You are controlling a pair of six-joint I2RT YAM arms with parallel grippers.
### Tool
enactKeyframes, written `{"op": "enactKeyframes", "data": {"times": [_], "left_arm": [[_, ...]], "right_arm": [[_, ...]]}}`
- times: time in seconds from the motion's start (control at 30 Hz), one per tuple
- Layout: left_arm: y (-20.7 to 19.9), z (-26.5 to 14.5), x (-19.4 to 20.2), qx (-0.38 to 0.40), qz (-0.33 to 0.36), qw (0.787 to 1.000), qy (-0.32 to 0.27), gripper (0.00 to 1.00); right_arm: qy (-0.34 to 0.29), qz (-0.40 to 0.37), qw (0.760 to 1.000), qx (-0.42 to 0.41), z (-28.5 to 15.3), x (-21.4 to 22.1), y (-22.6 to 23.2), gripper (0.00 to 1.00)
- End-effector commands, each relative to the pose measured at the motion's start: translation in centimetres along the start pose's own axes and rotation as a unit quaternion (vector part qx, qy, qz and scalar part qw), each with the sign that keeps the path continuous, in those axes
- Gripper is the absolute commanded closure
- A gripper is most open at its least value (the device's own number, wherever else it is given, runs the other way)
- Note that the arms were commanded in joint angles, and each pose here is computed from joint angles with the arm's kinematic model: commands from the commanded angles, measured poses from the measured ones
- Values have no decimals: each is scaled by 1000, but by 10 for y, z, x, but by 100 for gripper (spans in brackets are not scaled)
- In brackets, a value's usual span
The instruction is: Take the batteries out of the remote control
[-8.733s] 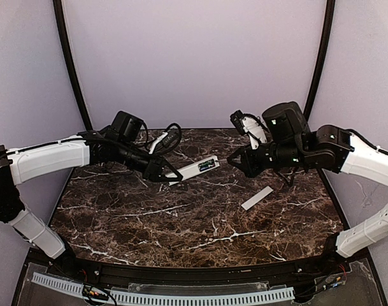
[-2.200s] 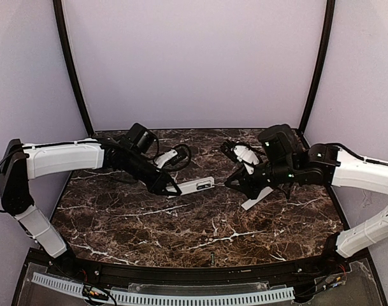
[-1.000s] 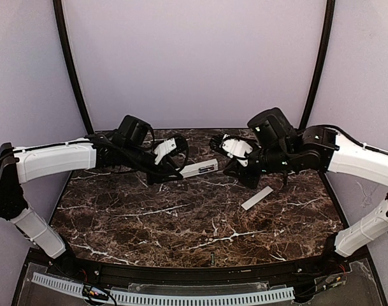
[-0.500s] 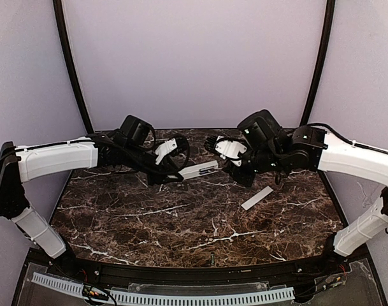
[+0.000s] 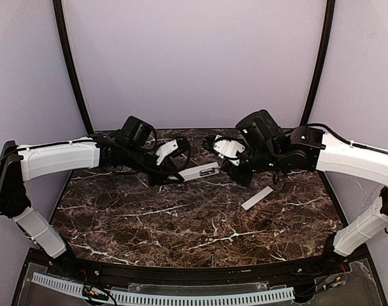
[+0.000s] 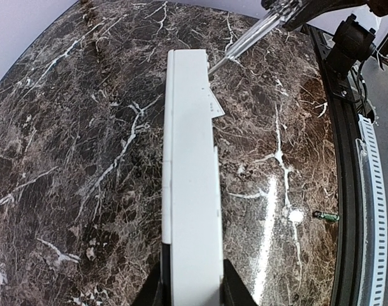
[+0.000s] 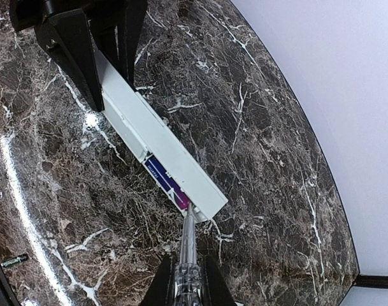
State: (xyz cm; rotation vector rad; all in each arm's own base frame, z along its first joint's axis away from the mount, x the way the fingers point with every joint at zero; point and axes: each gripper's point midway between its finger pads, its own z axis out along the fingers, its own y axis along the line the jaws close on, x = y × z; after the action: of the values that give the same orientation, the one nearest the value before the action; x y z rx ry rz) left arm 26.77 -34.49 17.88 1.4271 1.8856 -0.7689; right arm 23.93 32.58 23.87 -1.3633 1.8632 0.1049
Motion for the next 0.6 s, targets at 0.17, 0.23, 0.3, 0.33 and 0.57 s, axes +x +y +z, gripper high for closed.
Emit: {"op": "enactKeyframes", "data": {"times": [0.17, 0.23, 0.3, 0.33, 0.57], "left_arm": [[-11, -5, -14, 24, 11, 1000, -15, 100], [-11, -6, -14, 24, 13, 1000, -16, 100], [-11, -6, -13, 22, 16, 1000, -15, 100], [-10, -7, -13, 19, 17, 1000, -15, 100], [-4, -9, -13, -1, 25, 1000, -10, 100]], "right_arm": [[-1, -3, 1000, 0, 12, -4, 5, 100], [1, -5, 1000, 0, 13, -3, 6, 100], [6, -8, 1000, -4, 15, -1, 7, 100], [7, -9, 1000, -6, 15, -1, 8, 100], [22, -13, 999, -33, 16, 5, 18, 100]]}}
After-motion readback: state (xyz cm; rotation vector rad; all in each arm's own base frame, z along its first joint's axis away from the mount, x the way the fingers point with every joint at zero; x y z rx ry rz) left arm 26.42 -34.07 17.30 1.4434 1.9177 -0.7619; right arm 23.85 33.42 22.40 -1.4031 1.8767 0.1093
